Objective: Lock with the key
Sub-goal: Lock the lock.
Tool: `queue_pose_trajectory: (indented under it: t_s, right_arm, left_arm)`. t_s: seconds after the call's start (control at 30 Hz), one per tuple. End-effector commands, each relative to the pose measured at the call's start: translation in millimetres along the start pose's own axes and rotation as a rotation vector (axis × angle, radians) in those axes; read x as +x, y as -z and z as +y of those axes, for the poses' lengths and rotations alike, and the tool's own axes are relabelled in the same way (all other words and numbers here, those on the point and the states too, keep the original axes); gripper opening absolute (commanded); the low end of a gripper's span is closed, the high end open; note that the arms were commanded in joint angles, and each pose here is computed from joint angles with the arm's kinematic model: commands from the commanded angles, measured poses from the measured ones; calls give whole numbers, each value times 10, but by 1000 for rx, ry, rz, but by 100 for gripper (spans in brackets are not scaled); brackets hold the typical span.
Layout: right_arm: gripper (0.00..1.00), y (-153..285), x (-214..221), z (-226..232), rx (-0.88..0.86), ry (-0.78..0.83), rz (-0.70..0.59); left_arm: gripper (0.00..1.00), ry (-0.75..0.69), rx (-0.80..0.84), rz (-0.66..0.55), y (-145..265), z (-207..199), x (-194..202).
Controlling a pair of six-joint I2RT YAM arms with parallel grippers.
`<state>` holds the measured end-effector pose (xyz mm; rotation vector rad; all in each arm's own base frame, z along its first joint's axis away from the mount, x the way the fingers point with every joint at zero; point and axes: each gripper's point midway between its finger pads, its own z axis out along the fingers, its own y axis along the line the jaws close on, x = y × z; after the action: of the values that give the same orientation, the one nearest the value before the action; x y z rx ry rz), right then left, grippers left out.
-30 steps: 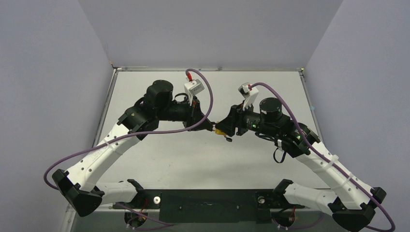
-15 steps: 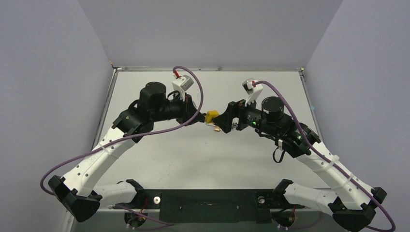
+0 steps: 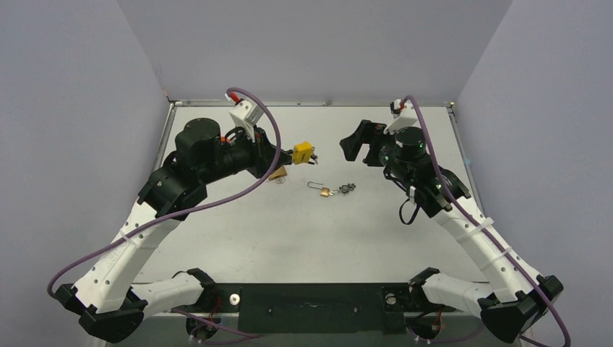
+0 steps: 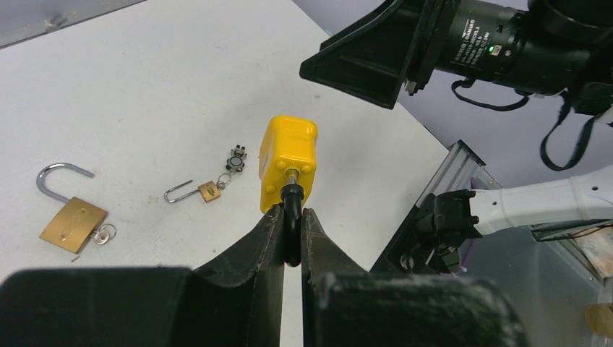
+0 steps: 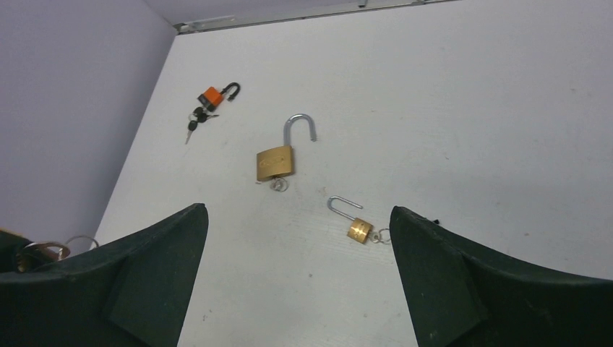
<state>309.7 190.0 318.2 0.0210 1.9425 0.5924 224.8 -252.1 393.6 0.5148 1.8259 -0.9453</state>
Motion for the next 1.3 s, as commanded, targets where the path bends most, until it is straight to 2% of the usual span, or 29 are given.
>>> queue_pose_trajectory:
  t_s: [0.0,0.07,0.23,0.5,0.77,0.97,1.27]
  right_arm:
    - [92,286,-231,567,-325,-19,-141]
    - [92,474,-314,734,-438,4,-189]
    - [89,899,-352,1187,-742,75,-202]
    - [80,1326,-437,1516,-986,126,-209]
    - [78,1612,-585,1654,-1085,117,-249]
    - [77,1780,-650,1716,-1129,113,-271]
    - [77,1648,-508,1829,-1099,158,-225]
  left_arm:
    - [0,-59,163,-105,253,-412,-414]
    - [0,-63,234,-101,310,-540,-446]
    - [0,-71,461,-132,500,-907,-583]
    - [0,-36,660,-160,657,-1169,-718]
    - [0,31,710,-142,632,-1201,-776]
    - [0,27,726,-151,609,-1207,-802]
    - [0,50,747,-135,570,-1201,-768]
